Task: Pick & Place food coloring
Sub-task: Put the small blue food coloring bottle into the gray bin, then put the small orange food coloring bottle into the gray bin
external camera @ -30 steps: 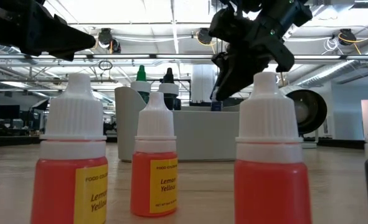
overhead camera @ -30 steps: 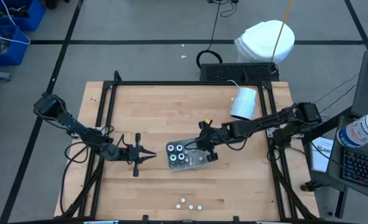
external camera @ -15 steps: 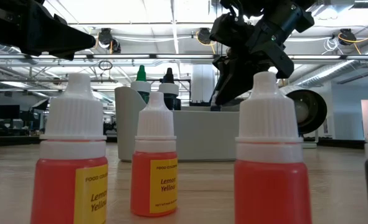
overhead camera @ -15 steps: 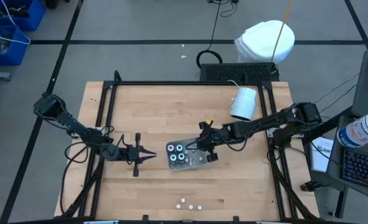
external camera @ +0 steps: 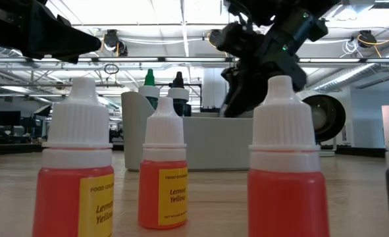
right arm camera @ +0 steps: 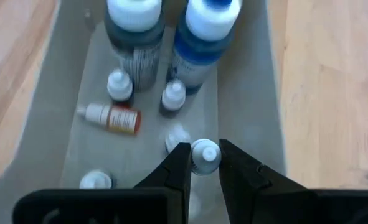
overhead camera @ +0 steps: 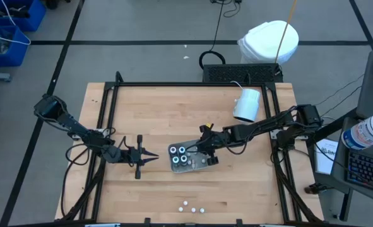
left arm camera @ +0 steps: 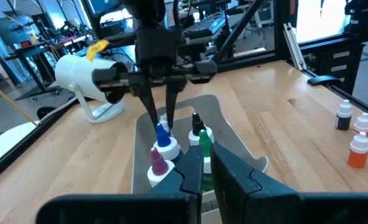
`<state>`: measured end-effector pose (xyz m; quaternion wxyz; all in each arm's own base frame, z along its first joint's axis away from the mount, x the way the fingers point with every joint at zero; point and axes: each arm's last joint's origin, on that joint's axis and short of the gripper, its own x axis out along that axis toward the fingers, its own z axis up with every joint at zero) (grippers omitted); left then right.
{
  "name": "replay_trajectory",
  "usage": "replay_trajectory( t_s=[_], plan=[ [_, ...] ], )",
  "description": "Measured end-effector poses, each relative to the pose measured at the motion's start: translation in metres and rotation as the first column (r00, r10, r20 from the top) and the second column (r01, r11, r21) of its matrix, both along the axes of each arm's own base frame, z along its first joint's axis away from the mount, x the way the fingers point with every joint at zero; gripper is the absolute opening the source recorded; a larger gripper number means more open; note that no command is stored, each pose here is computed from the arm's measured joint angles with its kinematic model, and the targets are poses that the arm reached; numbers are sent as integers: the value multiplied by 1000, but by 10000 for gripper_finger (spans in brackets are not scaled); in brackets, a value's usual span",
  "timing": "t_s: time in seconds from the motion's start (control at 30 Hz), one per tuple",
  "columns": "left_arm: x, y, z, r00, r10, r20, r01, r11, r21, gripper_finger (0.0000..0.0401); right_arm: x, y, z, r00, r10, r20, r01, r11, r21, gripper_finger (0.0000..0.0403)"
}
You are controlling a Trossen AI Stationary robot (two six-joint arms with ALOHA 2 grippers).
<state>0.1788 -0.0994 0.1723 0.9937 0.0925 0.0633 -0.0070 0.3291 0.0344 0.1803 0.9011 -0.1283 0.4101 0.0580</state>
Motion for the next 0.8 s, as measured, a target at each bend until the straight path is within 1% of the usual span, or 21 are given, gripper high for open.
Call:
replay_trajectory(
  t_s=[0.17,0.4,0.5,0.7,0.8],
  plan=[
    [0,0,0,1000,-1,0,1,1000,6,35,0,0,-5,1000,-1,-25,1,1000,-4,52],
    [0,0,0,1000,0,-1,0,1000,9,35,1,-1,-4,1000,-8,-12,8,1000,-1,54],
    [0,0,0,1000,0,-1,0,1000,9,35,1,-2,-4,1000,-14,-13,14,1000,2,67],
    [0,0,0,1000,0,-1,0,1000,8,35,1,-4,-4,999,-39,-13,40,999,18,105],
    [0,0,0,1000,-1,-1,1,1000,7,35,1,-4,-4,999,-40,-13,40,999,18,114]
  ],
)
